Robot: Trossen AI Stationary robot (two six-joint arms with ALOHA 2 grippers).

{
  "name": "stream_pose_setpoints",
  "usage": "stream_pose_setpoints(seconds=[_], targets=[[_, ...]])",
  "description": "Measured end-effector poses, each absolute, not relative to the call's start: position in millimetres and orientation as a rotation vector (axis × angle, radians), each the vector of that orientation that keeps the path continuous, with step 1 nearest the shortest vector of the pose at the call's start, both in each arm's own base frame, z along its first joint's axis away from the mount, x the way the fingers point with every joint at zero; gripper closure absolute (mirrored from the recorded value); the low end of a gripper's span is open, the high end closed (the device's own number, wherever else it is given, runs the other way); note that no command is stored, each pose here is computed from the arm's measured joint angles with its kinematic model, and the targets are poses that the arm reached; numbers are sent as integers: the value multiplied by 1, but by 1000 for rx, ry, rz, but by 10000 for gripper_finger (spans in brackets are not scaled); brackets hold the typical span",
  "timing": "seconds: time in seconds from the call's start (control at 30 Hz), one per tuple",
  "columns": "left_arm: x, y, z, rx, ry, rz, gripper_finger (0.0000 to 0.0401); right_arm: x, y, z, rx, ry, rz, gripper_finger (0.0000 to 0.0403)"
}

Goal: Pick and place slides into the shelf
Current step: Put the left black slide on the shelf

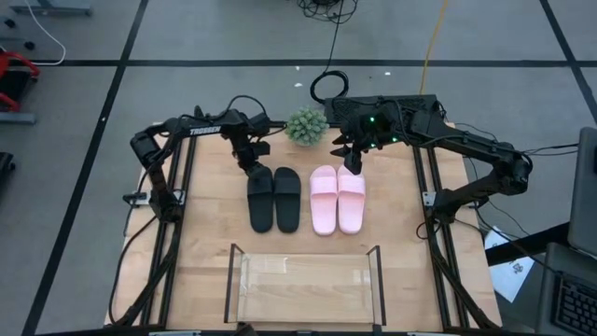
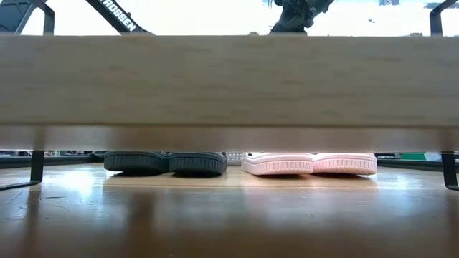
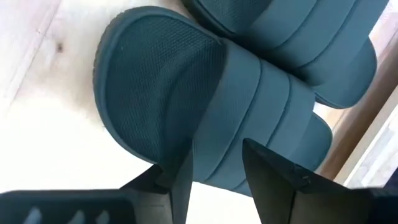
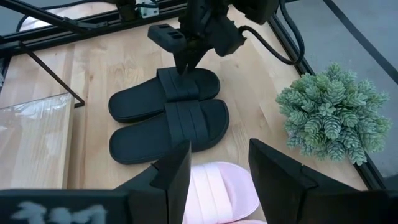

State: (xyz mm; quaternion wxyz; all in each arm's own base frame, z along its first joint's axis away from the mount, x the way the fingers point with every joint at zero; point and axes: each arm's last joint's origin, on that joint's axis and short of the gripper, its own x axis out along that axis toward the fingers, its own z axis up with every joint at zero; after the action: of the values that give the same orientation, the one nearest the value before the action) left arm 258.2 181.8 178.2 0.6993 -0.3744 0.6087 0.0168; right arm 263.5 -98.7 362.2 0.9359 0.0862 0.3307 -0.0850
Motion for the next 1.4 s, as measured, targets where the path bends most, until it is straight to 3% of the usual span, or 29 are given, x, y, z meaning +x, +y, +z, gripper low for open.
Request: stream_pose_setpoints(seconds=[0.33, 1.4], targets=[[271, 193, 203, -704, 1287, 36, 256, 263, -99, 362, 176, 675, -173, 250], [274, 189, 176, -789, 1356, -135, 256, 267, -88, 362, 182, 672, -92, 250]])
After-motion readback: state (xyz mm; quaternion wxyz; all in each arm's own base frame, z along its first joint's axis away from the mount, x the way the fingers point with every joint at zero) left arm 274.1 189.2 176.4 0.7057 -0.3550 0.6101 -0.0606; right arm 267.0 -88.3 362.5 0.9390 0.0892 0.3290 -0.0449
